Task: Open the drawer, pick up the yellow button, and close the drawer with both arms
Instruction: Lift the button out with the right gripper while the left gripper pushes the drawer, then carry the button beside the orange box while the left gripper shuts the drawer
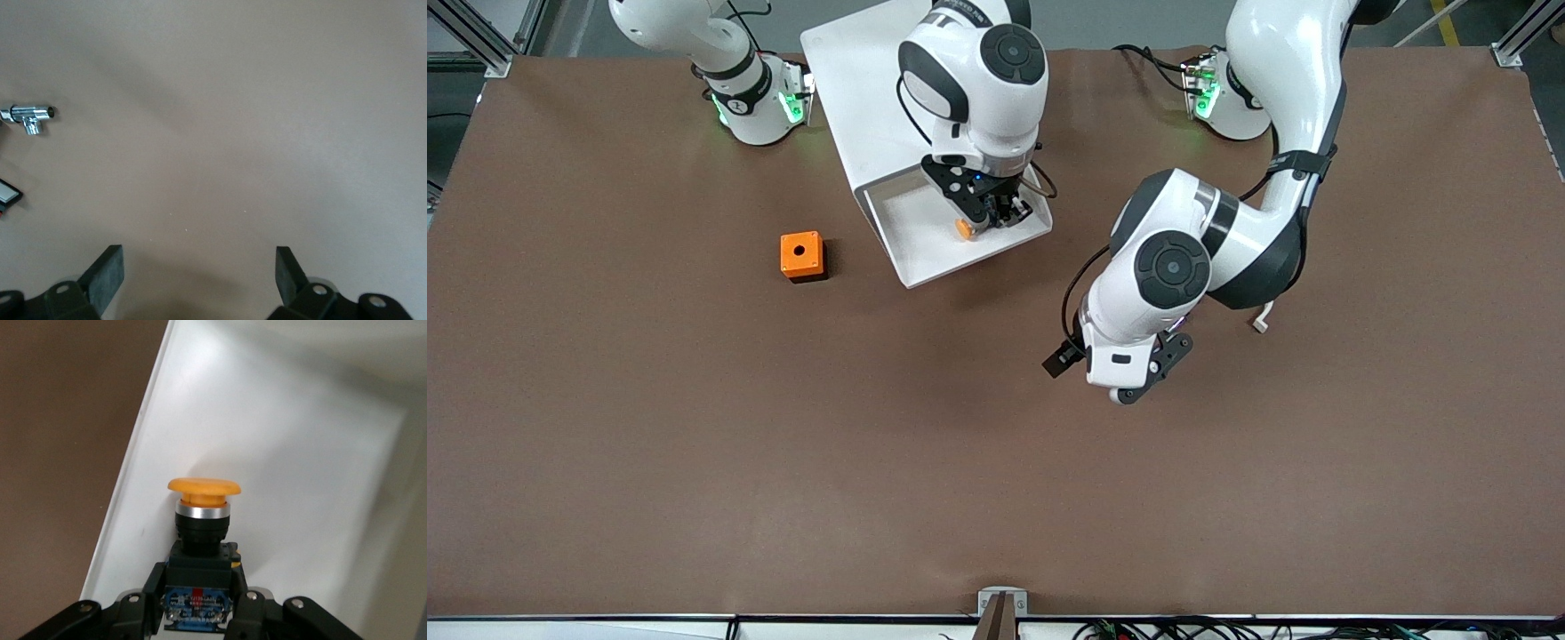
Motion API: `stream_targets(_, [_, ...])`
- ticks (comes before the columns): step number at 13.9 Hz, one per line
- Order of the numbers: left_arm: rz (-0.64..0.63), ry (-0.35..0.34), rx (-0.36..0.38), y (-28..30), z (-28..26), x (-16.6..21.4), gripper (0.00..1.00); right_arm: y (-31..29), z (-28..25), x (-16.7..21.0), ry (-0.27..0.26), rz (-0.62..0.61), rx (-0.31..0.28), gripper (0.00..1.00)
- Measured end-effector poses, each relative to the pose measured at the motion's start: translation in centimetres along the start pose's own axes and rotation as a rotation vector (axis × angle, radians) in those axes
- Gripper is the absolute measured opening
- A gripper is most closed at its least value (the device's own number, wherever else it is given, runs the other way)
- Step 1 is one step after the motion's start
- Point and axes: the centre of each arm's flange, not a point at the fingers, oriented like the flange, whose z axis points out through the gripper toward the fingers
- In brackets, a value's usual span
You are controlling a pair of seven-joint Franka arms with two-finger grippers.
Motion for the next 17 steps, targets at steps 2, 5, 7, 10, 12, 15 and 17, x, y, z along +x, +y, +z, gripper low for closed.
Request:
stream_targets(2, [0.008, 0.013, 0.014, -0.1, 0.5, -0.2, 1.0, -0.1, -2.2, 4.0, -0.039, -0.033, -0.035, 0.42])
stream_targets(5, [0.018, 0.014, 0.019, 0.1, 0.7, -0.8, 1.0, 1.0, -6.3, 13.7, -0.095, -0.124, -0.051, 0.42])
stream_targets(7, [0.023, 0.014, 0.021, 0.2, 0.9, -1.1, 1.0, 3.1, -7.9, 21.1, -0.124, -0.19, -0.049, 0.42])
stream_targets(10, [0.042, 0.01, 0.025, 0.5, 1.2, -2.5, 1.0, 6.1, -7.0, 31.1, -0.159, -0.294, -0.036, 0.42])
stream_targets(12, [0.075, -0.005, 0.027, 1.1, 1.6, -4.7, 1.0, 8.4, -4.9, 37.6, -0.169, -0.381, -0.016, 0.42])
stream_targets(15, [0.123, -0.023, 0.03, 1.8, 2.0, -8.0, 1.0, 12.8, -1.1, 46.3, -0.155, -0.515, 0.006, 0.42])
stream_targets(17, [0.145, -0.032, 0.031, 2.0, 2.3, -9.5, 1.0, 15.9, 2.6, 50.8, -0.142, -0.577, 0.035, 0.42])
